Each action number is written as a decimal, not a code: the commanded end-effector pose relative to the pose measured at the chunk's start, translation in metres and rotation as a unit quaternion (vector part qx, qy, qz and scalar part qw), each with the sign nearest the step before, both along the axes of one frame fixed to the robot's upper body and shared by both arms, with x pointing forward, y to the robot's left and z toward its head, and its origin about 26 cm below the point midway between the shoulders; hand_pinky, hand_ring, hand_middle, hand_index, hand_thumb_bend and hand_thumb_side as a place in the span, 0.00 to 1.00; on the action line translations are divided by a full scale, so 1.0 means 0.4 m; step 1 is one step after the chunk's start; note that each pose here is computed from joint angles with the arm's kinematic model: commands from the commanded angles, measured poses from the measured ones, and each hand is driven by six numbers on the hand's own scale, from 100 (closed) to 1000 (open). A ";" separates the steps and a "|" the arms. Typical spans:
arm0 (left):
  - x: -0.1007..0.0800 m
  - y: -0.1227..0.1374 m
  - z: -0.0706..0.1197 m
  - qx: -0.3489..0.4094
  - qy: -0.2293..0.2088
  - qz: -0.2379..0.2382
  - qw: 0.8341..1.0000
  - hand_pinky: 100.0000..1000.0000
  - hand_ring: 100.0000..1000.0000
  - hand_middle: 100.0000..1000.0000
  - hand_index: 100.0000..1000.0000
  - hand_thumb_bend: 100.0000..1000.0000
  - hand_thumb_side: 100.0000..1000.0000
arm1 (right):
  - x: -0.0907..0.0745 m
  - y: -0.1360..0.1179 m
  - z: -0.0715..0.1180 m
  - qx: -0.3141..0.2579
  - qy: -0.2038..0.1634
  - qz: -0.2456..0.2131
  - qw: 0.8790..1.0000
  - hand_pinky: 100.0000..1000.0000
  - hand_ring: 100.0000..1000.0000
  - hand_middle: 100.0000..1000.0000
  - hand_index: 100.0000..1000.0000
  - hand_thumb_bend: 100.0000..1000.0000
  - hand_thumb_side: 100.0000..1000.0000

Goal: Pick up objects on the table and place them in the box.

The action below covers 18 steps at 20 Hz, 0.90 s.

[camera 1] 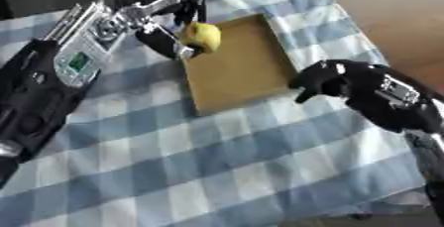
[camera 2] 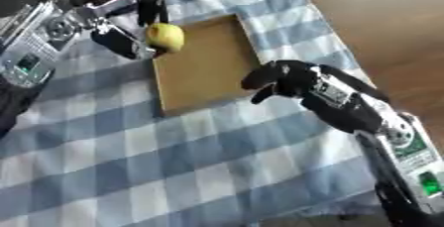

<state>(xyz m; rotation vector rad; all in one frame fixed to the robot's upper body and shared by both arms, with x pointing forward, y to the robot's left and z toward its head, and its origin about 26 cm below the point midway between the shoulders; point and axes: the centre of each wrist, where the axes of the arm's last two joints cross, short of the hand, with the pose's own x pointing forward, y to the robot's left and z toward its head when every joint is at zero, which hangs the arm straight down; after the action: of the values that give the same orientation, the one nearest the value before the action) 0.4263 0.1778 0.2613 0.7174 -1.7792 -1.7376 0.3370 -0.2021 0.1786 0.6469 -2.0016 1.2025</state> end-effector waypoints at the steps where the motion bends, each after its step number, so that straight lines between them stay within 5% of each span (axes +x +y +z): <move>1: 0.004 -0.008 -0.003 0.015 0.002 -0.009 1.000 0.54 0.39 0.38 0.62 0.36 0.00 | -0.002 0.006 0.016 -0.003 -0.010 0.010 1.000 0.71 0.83 0.73 0.73 0.00 1.00; 8: 0.011 -0.017 -0.056 0.056 0.034 -0.024 0.998 0.56 0.43 0.44 0.67 0.42 0.00 | -0.001 0.008 0.012 -0.007 -0.010 0.010 1.000 0.71 0.83 0.73 0.71 0.00 1.00; 15: -0.005 0.024 0.013 0.018 -0.002 -0.006 1.000 0.56 0.43 0.44 0.68 0.44 0.00 | 0.000 0.004 0.004 -0.003 -0.005 0.005 1.000 0.71 0.83 0.73 0.72 0.00 1.00; 16: -0.009 0.035 0.027 0.011 -0.009 -0.001 1.000 0.56 0.44 0.44 0.68 0.33 0.00 | 0.000 0.003 0.003 -0.003 -0.004 0.004 1.000 0.71 0.83 0.73 0.72 0.00 1.00; 17: -0.014 0.047 0.040 0.005 -0.016 0.004 1.000 0.56 0.44 0.45 0.68 0.44 0.00 | 0.000 0.000 0.001 -0.003 -0.003 0.003 1.000 0.71 0.83 0.73 0.72 0.00 1.00; 18: -0.020 0.059 0.051 0.001 -0.021 0.009 1.000 0.56 0.44 0.45 0.68 0.45 0.00 | 0.000 -0.002 -0.001 -0.004 -0.003 0.001 1.000 0.71 0.83 0.73 0.72 0.00 1.00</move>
<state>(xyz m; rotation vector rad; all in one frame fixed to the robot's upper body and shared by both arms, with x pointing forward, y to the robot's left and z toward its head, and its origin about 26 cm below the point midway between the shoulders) 0.4229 0.1903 0.2610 0.7113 -1.7610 -1.7551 0.3368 -0.2003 0.1725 0.6601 -1.9829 1.2037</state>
